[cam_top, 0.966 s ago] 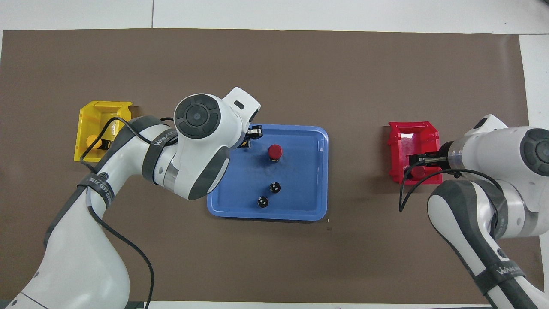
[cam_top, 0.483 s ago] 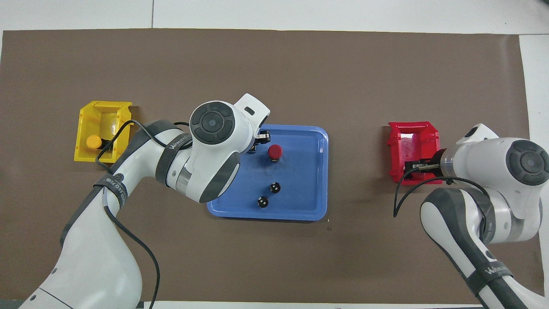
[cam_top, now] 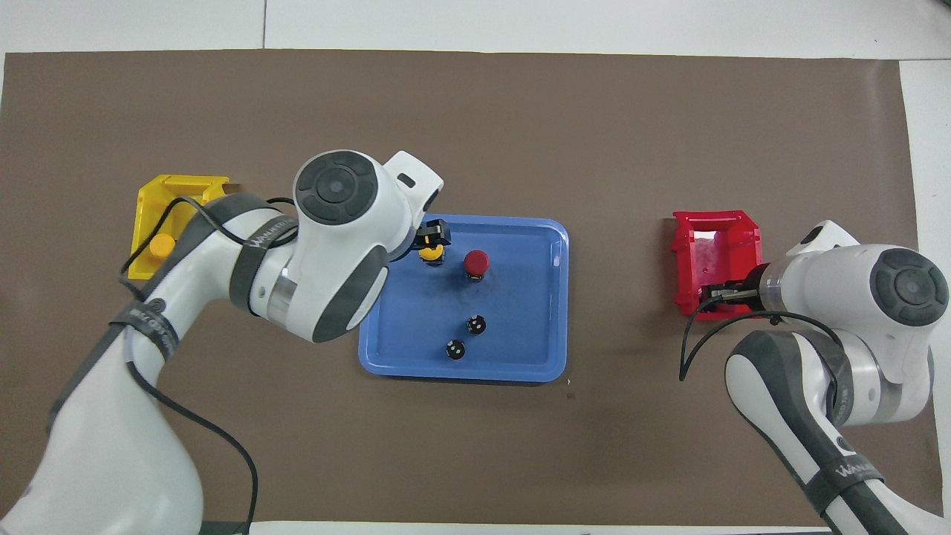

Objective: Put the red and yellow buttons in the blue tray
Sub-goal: 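Place the yellow button in the tray while the right gripper grasps another red button, then place the red button in the tray while the left gripper grasps a yellow button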

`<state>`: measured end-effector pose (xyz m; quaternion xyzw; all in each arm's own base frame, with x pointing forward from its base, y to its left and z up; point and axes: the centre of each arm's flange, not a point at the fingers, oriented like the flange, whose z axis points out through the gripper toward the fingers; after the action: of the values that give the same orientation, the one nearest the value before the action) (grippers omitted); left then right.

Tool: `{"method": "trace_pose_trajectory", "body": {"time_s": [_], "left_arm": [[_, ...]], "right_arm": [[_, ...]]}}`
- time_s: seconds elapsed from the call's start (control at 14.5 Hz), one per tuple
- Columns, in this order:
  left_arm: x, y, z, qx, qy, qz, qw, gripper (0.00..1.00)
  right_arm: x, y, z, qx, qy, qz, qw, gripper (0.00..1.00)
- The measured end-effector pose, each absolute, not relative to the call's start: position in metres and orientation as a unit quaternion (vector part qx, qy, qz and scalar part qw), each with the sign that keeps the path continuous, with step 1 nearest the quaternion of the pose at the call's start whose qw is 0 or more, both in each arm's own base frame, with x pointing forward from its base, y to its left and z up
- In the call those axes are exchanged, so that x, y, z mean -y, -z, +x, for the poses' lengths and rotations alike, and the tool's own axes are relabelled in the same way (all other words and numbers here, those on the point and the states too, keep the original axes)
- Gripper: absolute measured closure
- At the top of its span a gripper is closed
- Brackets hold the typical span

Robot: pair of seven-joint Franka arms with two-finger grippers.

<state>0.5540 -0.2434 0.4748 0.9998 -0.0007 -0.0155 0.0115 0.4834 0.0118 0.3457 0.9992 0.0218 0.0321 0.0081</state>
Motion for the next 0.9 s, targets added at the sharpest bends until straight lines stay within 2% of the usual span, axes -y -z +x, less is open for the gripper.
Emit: {"method": "trace_pose_trajectory", "body": {"time_s": [0.07, 0.28, 0.48, 0.62, 0.76, 0.83, 0.9], "left_arm": [[0.210, -0.496, 0.558, 0.010, 0.015, 1.000, 0.014, 0.00], [0.113, -0.544, 0.556, 0.045, 0.015, 0.999, 0.021, 0.00], [0.037, -0.575, 0.548, 0.082, 0.001, 0.996, 0.026, 0.00], [0.018, -0.576, 0.548, 0.083, -0.006, 0.996, 0.025, 0.00], [0.013, -0.559, 0.554, 0.071, -0.020, 0.997, 0.023, 0.04], [0.012, -0.544, 0.558, 0.065, -0.032, 0.997, 0.022, 0.11], [0.009, -0.526, 0.561, 0.059, -0.040, 0.997, 0.021, 0.23]], "right_arm": [[-0.012, -0.346, 0.484, -0.022, -0.033, 0.999, 0.008, 0.59], [-0.012, -0.357, 0.491, -0.041, -0.035, 0.999, 0.009, 0.59], [-0.012, -0.414, 0.517, -0.056, -0.010, 0.998, 0.010, 0.59], [-0.029, -0.468, 0.541, -0.063, -0.006, 0.998, 0.010, 0.59], [-0.083, -0.498, 0.562, -0.045, -0.024, 0.999, 0.005, 0.59], [-0.120, -0.499, 0.567, -0.030, -0.031, 0.999, 0.001, 0.59], [-0.159, -0.491, 0.567, -0.012, -0.037, 0.999, -0.004, 0.59]]}}
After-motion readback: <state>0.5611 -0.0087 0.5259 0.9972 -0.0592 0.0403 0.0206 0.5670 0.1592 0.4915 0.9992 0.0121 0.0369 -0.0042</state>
